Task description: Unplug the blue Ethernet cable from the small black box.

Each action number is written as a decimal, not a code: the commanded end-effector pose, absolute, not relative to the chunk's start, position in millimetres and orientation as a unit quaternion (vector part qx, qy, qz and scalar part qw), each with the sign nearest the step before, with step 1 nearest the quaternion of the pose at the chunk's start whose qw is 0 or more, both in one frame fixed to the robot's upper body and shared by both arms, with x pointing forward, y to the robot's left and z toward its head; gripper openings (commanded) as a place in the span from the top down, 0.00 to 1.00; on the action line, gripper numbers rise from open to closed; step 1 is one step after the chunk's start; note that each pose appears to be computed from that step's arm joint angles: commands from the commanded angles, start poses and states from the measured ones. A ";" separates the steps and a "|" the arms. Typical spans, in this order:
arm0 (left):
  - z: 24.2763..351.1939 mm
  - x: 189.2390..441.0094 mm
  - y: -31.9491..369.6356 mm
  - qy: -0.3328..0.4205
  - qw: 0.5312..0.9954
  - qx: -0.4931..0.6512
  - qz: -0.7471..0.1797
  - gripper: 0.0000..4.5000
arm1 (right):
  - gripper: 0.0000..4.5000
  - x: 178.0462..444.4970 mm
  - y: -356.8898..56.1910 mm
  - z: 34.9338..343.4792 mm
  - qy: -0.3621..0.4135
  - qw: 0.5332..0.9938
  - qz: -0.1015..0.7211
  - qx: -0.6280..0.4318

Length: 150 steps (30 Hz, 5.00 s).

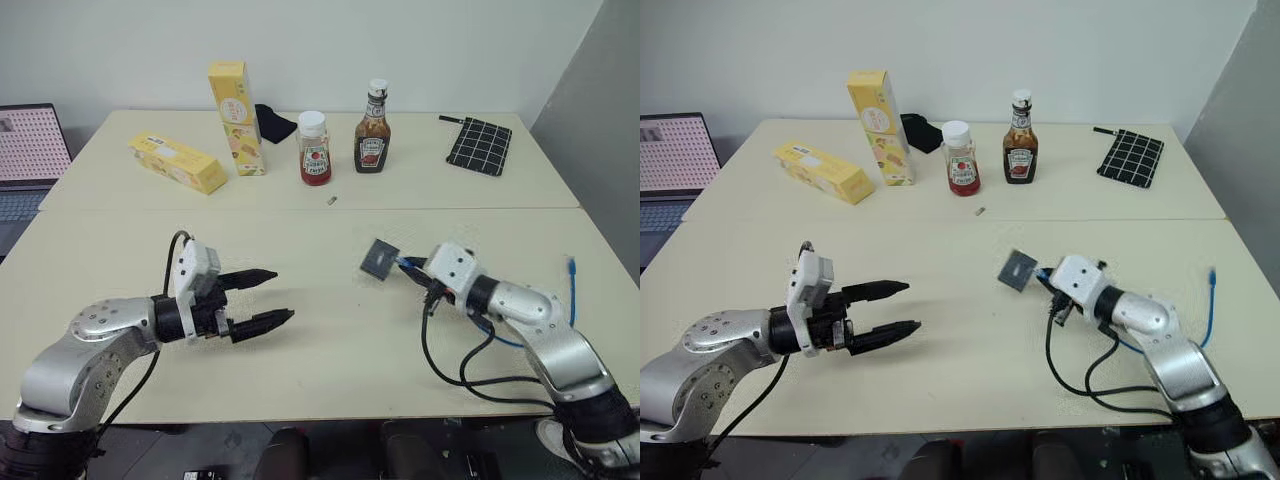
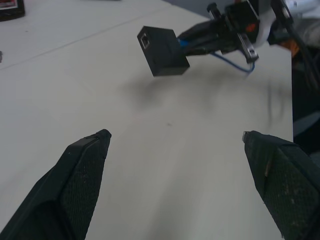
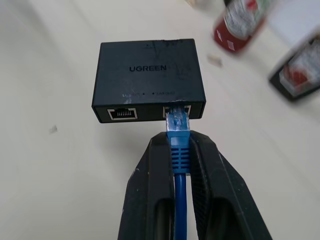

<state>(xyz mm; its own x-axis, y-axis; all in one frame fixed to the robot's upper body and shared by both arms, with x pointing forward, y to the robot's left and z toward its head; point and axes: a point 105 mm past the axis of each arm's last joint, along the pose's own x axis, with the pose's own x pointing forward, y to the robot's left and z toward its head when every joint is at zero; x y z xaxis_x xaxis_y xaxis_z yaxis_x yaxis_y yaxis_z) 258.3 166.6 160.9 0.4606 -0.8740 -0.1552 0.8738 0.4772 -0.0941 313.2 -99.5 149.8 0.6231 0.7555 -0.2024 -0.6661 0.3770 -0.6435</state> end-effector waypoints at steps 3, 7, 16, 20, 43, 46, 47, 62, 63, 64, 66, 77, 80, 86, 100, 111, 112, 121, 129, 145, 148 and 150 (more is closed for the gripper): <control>171.5 257.4 162.1 0.091 0.845 -0.079 -0.521 0.00 | 0.97 297.5 -57.7 175.3 -0.228 0.671 0.511 -0.487; 168.0 256.3 153.1 0.098 0.837 -0.093 -0.530 0.00 | 0.97 296.3 -42.6 185.0 -0.282 0.635 0.523 -0.494; 168.0 262.6 140.6 0.089 0.825 -0.120 -0.546 0.00 | 0.97 293.0 -25.2 198.5 -0.344 0.593 0.531 -0.498; 169.1 263.8 136.9 0.084 0.817 -0.129 -0.555 0.08 | 0.97 288.8 -22.4 198.9 -0.355 0.583 0.535 -0.498; 163.1 264.3 135.1 0.090 0.811 -0.128 -0.564 0.82 | 0.78 280.4 -23.3 186.0 -0.373 0.534 0.546 -0.528; 163.7 266.2 136.1 0.091 0.811 -0.128 -0.564 0.82 | 0.61 280.7 -29.9 186.1 -0.363 0.532 0.548 -0.533; 163.6 266.6 136.1 0.091 0.810 -0.127 -0.565 0.82 | 0.57 279.9 -32.9 185.8 -0.358 0.532 0.551 -0.534; 161.0 268.8 129.1 0.034 0.764 -0.024 -0.644 0.82 | 0.51 260.7 -39.6 209.7 -0.039 0.724 0.675 -0.131; 162.4 268.5 129.1 0.032 0.760 -0.029 -0.648 0.82 | 0.51 260.1 -38.4 208.5 -0.028 0.723 0.679 -0.124; 163.6 268.2 129.1 0.031 0.757 -0.032 -0.652 0.82 | 0.51 259.7 -37.3 207.5 -0.021 0.724 0.680 -0.115; 164.4 264.7 128.8 0.034 0.748 -0.037 -0.662 0.82 | 0.51 262.7 -34.4 205.1 -0.005 0.730 0.677 -0.091; 162.7 260.8 128.2 0.041 0.743 -0.041 -0.667 0.82 | 0.51 272.1 -27.4 195.8 0.041 0.734 0.676 -0.054; 163.0 260.8 127.8 0.040 0.742 -0.041 -0.668 0.82 | 0.51 273.3 -26.3 195.0 0.044 0.734 0.676 -0.053; 163.6 261.3 127.5 0.038 0.743 -0.040 -0.667 0.82 | 0.51 272.0 -25.1 192.5 0.048 0.729 0.680 -0.063; 163.8 261.7 125.9 0.033 0.740 -0.044 -0.670 0.82 | 0.98 270.1 -23.9 192.1 0.051 0.719 0.689 -0.073; 153.5 253.5 135.8 0.050 0.734 -0.030 -0.676 0.82 | 0.98 278.2 -41.4 187.1 0.095 0.712 0.693 -0.064; 151.1 253.8 138.5 0.054 0.737 -0.027 -0.673 0.82 | 0.98 280.3 -44.9 186.6 0.100 0.714 0.690 -0.062; 139.8 255.3 152.3 0.065 0.765 -0.030 -0.641 0.82 | 0.99 290.0 -64.5 180.0 0.110 0.738 0.662 -0.072; 139.2 265.3 167.0 0.053 0.818 -0.027 -0.572 0.82 | 0.99 380.9 -95.9 157.7 0.046 0.898 0.419 -0.125; 136.8 296.0 195.0 0.013 0.908 0.015 -0.419 0.82 | 0.36 369.6 -91.7 162.3 0.042 0.880 0.449 -0.147; 145.6 314.6 212.6 -0.039 0.938 0.027 -0.343 0.82 | 0.26 340.1 -68.8 181.5 0.019 0.833 0.530 -0.160; 152.6 327.5 230.7 -0.083 0.958 0.041 -0.272 0.82 | 0.26 326.3 -54.4 190.2 0.006 0.810 0.562 -0.167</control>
